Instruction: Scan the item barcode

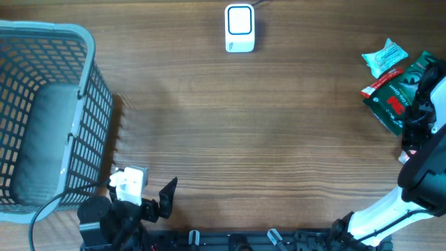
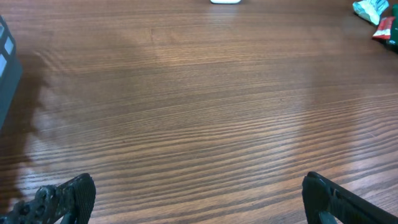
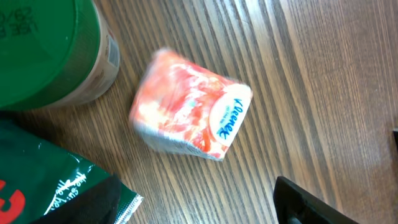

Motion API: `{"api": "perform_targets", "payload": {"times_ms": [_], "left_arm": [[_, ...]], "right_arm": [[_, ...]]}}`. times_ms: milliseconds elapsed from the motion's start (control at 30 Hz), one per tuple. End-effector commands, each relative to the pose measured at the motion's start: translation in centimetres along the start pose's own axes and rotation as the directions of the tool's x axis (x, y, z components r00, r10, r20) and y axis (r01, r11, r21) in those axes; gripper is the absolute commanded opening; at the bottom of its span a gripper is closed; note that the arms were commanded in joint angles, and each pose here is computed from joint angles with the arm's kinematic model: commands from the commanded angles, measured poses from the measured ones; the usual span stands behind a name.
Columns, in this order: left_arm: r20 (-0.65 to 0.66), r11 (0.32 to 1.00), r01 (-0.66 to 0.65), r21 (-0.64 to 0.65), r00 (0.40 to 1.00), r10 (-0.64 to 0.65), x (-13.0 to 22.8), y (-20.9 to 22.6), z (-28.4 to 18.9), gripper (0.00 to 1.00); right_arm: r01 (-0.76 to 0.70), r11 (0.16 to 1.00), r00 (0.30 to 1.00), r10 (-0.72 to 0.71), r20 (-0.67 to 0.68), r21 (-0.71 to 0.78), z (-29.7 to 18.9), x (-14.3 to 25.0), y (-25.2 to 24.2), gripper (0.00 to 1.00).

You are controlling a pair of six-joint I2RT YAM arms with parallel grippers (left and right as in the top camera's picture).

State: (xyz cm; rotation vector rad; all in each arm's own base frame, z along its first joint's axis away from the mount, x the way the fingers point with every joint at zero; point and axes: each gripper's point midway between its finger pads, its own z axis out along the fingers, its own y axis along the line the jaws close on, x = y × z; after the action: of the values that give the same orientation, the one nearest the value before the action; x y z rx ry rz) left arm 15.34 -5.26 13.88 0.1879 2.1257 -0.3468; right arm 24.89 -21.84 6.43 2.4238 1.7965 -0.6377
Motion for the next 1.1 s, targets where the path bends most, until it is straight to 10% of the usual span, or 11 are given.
{"api": "perform_targets", "payload": {"times_ms": [0,167,367,700,967,1067], "left_arm": [[0.005,1.0,-0.013,0.013,1.0,0.013,-0.1,-0.2,0.0,1.0],[0.005,1.0,-0.013,0.013,1.0,0.013,-0.1,-0.2,0.0,1.0],[0.005,1.0,-0.013,0.013,1.0,0.013,-0.1,-0.2,0.0,1.0],[0.005,1.0,-0.013,0.013,1.0,0.013,-0.1,-0.2,0.0,1.0],[0.005,1.0,-0.013,0.013,1.0,0.013,-0.1,-0.2,0.0,1.0],[0.005,1.0,-0.013,0.013,1.0,0.013,-0.1,-0.2,0.0,1.0]], "right_arm": [[0.128,0.986,0.989,-0.135,-0.059,-0.107,-2.7,0.5,1.2,0.84],[0.303,0.793,0.922,-0.384,-0.048,-0.528,-12.9,2.0,3.3,0.86],[0.567,0.067,0.703,-0.557,0.441,-0.821,-30.0,5.2,-2.3,1.0],[0.586,-0.118,0.753,-0.288,0.592,-0.802,-37.1,2.9,-13.3,1.0],[0.513,-0.006,0.8,-0.361,0.48,-0.859,-34.6,3.5,-14.3,1.0],[0.548,-0.081,0.784,-0.299,0.545,-0.833,-36.0,3.3,-13.9,1.0]]}}
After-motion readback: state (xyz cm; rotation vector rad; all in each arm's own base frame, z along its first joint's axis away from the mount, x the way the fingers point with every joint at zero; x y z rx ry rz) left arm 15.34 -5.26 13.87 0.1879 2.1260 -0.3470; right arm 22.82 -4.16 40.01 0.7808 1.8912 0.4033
